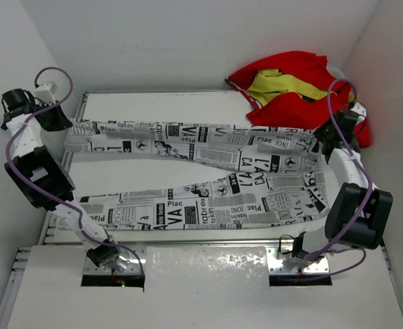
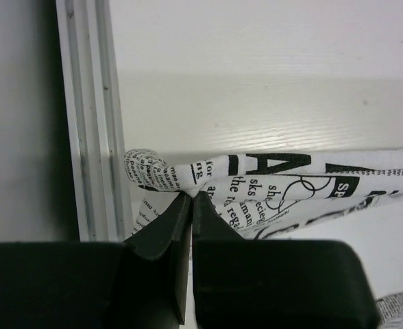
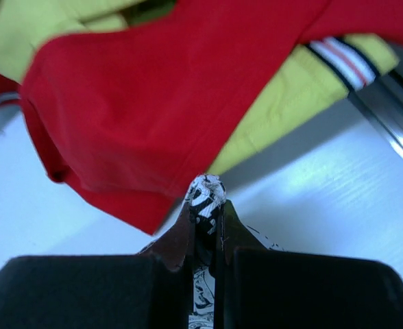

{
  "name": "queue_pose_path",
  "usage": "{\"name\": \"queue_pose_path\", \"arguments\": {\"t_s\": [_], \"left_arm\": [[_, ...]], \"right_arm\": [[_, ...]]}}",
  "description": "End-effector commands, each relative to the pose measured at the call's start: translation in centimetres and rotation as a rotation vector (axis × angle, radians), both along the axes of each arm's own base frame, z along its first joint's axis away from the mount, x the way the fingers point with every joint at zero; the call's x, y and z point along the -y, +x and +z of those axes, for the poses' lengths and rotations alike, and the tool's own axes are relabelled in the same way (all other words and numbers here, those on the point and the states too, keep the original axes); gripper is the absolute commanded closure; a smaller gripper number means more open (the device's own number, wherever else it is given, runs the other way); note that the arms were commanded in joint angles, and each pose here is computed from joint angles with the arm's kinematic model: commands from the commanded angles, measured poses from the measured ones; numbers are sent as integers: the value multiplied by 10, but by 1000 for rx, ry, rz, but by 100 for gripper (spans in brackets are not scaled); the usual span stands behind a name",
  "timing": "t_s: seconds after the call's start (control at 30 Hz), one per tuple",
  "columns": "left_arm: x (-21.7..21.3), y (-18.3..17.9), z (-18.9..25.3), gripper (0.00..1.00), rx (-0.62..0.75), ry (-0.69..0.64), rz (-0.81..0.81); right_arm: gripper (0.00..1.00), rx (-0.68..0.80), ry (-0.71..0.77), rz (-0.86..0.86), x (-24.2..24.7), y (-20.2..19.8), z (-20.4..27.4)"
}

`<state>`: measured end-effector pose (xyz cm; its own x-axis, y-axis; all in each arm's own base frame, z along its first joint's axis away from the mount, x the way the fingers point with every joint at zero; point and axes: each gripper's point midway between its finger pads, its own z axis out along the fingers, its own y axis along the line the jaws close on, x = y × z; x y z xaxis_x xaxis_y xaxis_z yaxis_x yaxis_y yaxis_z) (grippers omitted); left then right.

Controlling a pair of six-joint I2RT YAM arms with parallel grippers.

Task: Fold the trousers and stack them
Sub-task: Fold the trousers

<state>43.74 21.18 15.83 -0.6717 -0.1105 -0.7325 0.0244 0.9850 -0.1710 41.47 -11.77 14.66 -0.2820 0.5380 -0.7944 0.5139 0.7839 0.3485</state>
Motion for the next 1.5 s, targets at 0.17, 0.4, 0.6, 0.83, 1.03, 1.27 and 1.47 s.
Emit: {"name": "queue_pose_path", "arguments": {"t_s": [0.17, 0.4, 0.6, 0.83, 1.03, 1.27, 1.47], "left_arm": [[15, -43, 59, 100, 112, 153, -93], [13, -157, -6, 100, -64, 164, 0], [30, -213, -49, 100, -151, 162, 11], [14, -210, -25, 100, -108, 274, 11], [-9, -213, 29, 100, -77, 452, -3], [-4, -274, -37, 100, -284, 457, -57], [16, -326, -80, 86, -481, 374, -125]], "right_arm": [[100, 169, -10, 13, 8, -7, 31], [100, 110, 52, -133, 17, -78, -23], [100, 79, 96, -121, 4, -96, -48], [100, 55, 84, -137, 13, -90, -42], [100, 40, 61, -182, 18, -101, -26], [100, -195, 66, -306, 10, -175, -91], [100, -286, 75, -314, -1, -205, -132]]}}
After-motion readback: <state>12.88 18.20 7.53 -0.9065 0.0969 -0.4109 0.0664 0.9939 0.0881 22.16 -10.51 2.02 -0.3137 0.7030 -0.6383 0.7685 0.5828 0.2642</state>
